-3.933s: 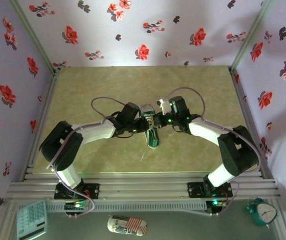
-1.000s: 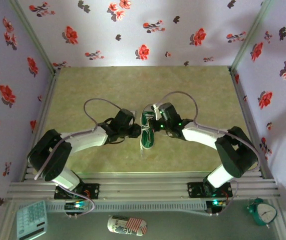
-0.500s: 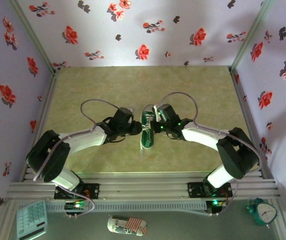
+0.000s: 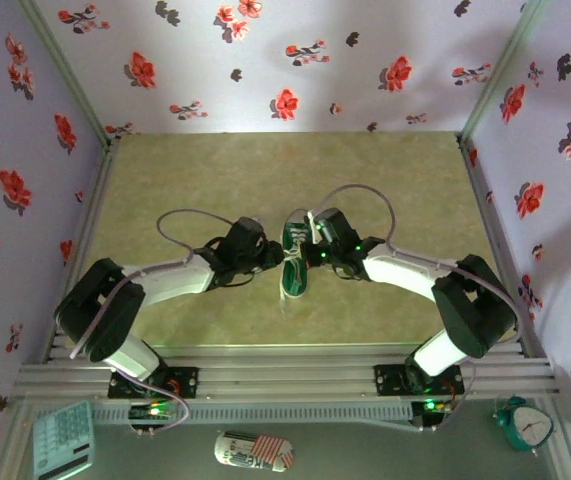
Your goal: Tie the shoes
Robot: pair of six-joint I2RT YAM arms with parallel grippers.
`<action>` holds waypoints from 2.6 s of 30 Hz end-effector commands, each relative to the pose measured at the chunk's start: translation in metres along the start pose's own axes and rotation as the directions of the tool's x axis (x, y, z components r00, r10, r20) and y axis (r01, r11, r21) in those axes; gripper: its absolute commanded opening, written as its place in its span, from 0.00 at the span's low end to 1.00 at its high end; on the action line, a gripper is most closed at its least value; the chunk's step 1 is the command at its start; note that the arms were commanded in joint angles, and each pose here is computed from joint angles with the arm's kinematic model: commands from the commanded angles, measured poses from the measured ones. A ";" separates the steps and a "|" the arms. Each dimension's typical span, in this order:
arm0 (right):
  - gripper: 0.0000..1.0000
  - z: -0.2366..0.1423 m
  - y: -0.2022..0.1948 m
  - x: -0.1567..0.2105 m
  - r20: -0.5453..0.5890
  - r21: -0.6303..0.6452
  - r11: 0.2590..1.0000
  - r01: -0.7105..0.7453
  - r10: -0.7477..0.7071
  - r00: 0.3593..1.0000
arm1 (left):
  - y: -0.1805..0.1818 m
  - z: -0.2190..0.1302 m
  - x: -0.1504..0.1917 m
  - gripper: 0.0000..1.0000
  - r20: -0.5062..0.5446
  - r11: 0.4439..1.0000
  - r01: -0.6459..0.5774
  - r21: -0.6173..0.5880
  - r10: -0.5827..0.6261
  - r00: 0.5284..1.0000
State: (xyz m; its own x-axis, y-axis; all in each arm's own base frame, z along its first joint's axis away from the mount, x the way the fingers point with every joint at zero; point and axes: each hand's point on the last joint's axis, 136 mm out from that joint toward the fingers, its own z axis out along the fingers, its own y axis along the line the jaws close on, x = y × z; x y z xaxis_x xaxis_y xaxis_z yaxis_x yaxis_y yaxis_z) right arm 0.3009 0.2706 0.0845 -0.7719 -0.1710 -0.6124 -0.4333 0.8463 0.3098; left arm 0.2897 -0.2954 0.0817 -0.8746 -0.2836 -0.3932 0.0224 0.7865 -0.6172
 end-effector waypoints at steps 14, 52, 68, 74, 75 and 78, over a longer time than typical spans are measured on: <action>0.00 0.000 0.005 -0.001 -0.008 -0.022 1.000 -0.015 0.015 1.000 | -0.004 0.019 0.002 0.30 0.010 0.999 0.042 -0.015 -0.042 0.999; 0.00 0.004 0.007 0.005 -0.028 -0.041 0.999 -0.015 0.014 0.999 | -0.011 0.027 0.013 0.21 -0.017 0.997 0.071 -0.017 -0.072 0.997; 0.00 0.004 0.004 0.003 -0.022 -0.021 1.000 -0.008 0.008 1.000 | -0.014 0.004 0.005 0.00 -0.045 0.994 -0.054 -0.099 0.050 0.998; 0.00 0.004 0.001 0.003 -0.023 -0.002 1.000 -0.001 0.001 1.000 | -0.013 -0.003 0.007 0.00 -0.089 0.984 -0.118 -0.130 0.107 0.990; 0.00 0.005 0.000 0.002 -0.023 0.000 1.000 -0.002 0.002 1.000 | -0.014 -0.004 0.007 0.00 -0.094 0.983 -0.129 -0.134 0.117 0.989; 0.00 0.006 0.000 0.003 -0.026 0.001 1.000 0.000 0.000 1.000 | -0.014 -0.007 0.007 0.00 -0.116 0.976 -0.162 -0.148 0.145 0.983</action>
State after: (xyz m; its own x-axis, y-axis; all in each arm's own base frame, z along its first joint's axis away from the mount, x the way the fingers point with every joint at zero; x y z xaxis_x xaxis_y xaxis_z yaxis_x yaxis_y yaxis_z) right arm 0.2965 0.2741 0.0797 -0.7851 -0.1808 -0.5924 -0.4414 0.8343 0.3303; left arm 0.2835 -0.3086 0.0813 -0.9136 -0.1655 -0.3715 0.0404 0.8721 -0.4877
